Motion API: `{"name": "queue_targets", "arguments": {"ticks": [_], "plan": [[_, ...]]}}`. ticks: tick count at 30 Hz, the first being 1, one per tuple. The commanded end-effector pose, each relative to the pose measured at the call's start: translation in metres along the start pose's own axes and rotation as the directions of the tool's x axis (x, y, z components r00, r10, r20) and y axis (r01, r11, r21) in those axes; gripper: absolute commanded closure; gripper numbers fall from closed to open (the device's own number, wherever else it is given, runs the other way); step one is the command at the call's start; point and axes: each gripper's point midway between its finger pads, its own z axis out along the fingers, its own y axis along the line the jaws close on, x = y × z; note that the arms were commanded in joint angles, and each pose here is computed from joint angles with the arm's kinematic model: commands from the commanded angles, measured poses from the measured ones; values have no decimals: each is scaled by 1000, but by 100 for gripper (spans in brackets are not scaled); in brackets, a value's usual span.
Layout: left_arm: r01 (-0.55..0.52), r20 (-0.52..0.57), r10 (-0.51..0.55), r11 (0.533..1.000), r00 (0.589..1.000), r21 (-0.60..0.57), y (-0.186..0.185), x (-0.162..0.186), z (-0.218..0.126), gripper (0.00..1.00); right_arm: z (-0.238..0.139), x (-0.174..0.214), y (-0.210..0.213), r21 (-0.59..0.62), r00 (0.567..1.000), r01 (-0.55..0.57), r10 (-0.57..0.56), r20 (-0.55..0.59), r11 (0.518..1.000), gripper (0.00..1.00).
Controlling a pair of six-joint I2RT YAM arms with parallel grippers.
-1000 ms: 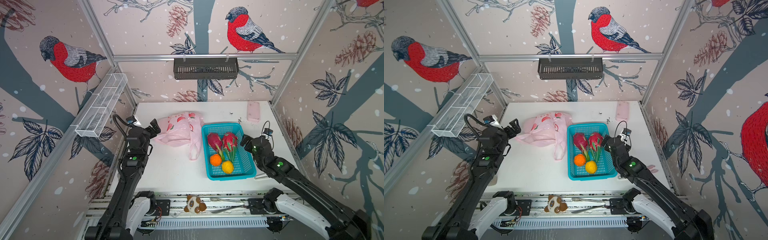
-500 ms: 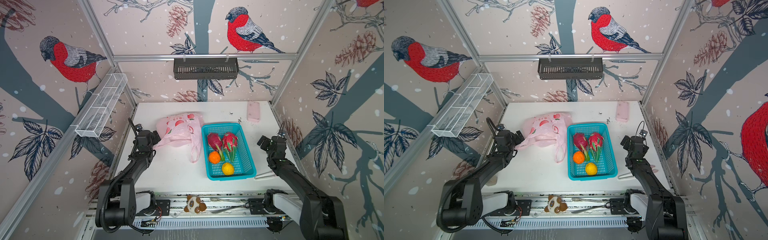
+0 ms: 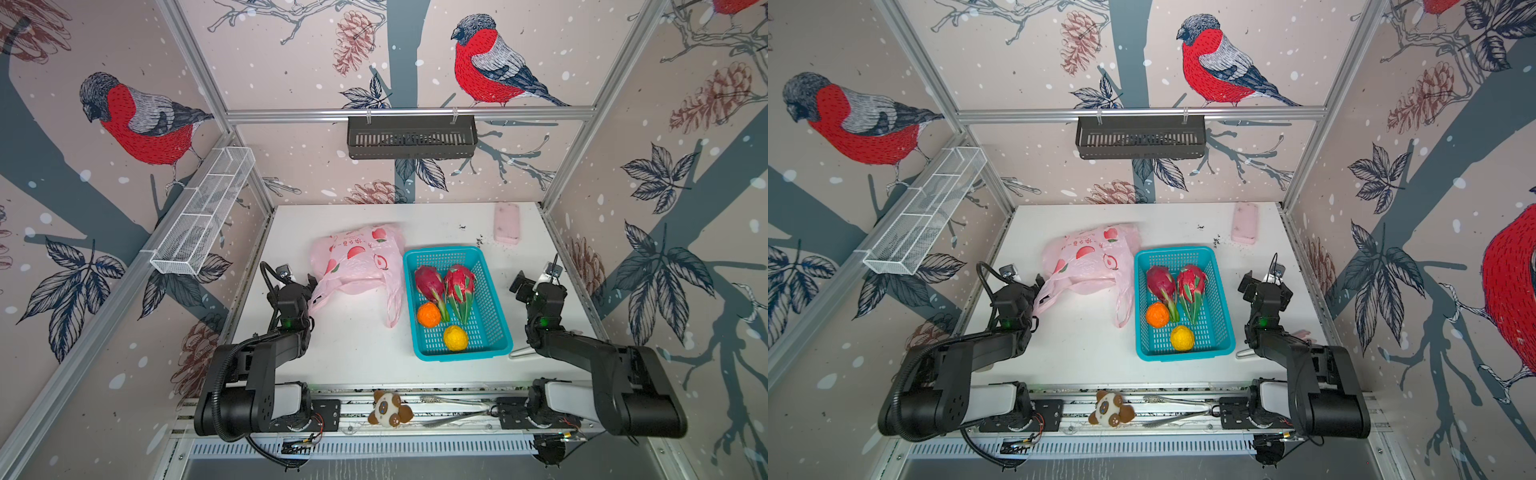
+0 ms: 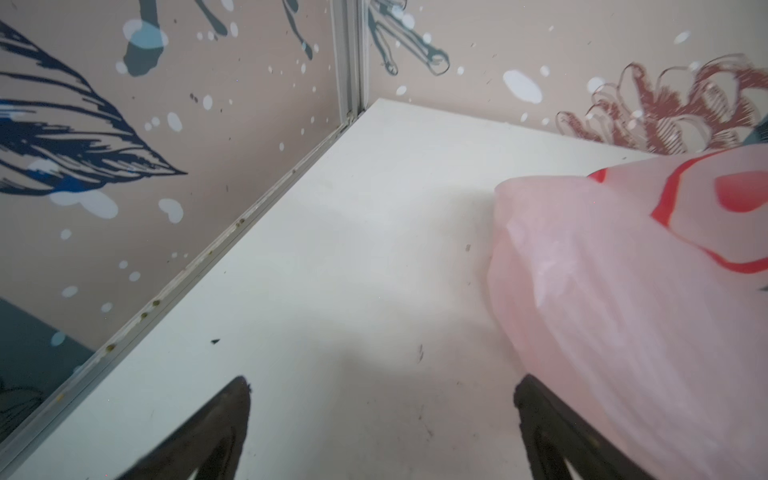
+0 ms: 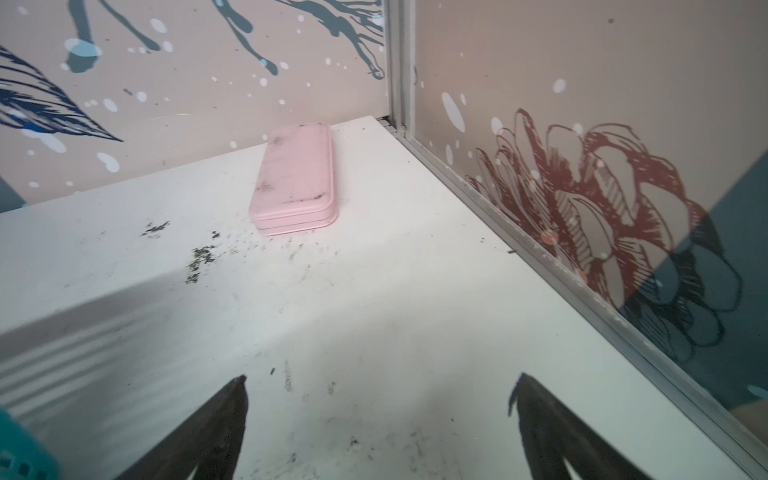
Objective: Untie the knot of the plastic bag and take out the fruit
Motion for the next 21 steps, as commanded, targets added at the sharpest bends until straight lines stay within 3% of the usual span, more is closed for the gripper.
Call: {"name": "queue_targets", "arguments": {"ticks": [1,8,21], "plan": [[-6,194,-15,995,981,104,-19,-44,-6,2,-1,-36,11,-29,985,15,-10,169,999,1],[-79,221,20,963,975,259,-48,-34,-4,1,8,-18,20,-37,987,57,-51,153,998,1],[-111,206,56,958,977,266,-56,-25,4,1,9,-17,21,-34,988,63,-57,145,997,1]]}}
